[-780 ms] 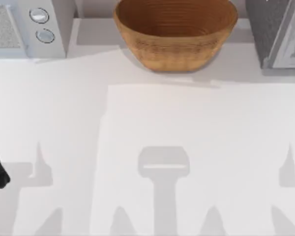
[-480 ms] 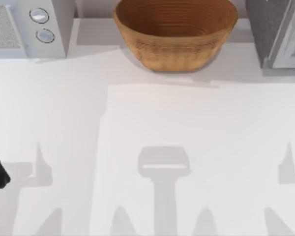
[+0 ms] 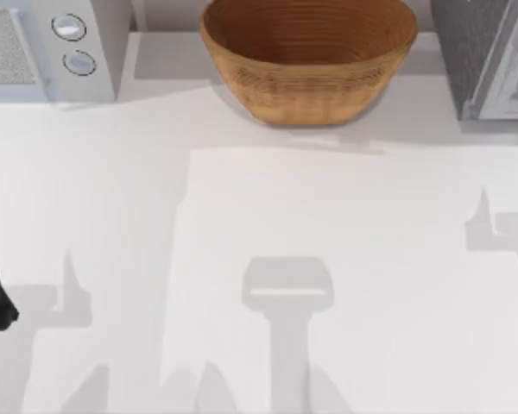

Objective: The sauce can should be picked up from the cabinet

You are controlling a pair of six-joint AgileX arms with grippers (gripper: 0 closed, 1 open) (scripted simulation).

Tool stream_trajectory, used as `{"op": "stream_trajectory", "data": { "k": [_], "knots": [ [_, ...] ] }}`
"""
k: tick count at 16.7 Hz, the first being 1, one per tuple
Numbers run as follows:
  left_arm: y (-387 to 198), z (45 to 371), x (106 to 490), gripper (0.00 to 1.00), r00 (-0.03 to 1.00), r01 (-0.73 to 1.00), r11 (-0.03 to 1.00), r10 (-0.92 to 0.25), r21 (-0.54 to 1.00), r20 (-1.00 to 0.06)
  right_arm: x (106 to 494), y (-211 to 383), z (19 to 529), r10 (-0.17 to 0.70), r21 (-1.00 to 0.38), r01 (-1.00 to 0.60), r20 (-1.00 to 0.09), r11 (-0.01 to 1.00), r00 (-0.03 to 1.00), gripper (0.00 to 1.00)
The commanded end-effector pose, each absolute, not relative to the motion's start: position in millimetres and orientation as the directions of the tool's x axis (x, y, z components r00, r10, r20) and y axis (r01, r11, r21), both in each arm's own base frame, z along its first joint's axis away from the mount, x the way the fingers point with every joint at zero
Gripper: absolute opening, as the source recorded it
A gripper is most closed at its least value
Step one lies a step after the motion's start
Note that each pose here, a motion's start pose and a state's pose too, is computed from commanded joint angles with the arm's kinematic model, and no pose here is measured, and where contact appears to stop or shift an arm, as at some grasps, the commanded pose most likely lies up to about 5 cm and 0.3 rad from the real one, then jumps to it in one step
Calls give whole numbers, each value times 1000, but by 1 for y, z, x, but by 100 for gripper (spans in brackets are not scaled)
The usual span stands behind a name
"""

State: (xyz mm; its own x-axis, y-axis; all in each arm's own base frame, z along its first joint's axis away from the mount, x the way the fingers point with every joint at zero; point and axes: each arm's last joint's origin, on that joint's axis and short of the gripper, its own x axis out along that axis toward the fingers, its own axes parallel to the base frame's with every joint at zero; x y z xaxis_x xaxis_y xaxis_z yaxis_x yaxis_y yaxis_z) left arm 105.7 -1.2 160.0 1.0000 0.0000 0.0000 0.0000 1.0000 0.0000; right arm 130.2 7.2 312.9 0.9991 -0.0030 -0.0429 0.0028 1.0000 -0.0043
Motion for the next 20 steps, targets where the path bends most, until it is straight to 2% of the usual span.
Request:
{"op": "stream_trajectory", "data": {
  "k": [6, 10, 15, 20],
  "knots": [
    [-1, 160, 106, 100, 1000, 0, 1000, 0, 0, 0, 187, 23, 432, -2, -5, 2, -26, 1000, 1000, 100],
    [-1, 160, 106, 100, 1000, 0, 1000, 0, 0, 0, 226, 36, 484, -1, -2, 1, -7, 1000, 1000, 100],
    [-1, 160, 106, 100, 1000, 0, 1000, 0, 0, 0, 255, 47, 509, 0, 0, 0, 0, 1000, 1000, 100],
    [-1, 160, 106, 100, 1000, 0, 1000, 0, 0, 0, 255, 46, 510, -3, 0, 3, 3, 1000, 1000, 100]
  ]
}}
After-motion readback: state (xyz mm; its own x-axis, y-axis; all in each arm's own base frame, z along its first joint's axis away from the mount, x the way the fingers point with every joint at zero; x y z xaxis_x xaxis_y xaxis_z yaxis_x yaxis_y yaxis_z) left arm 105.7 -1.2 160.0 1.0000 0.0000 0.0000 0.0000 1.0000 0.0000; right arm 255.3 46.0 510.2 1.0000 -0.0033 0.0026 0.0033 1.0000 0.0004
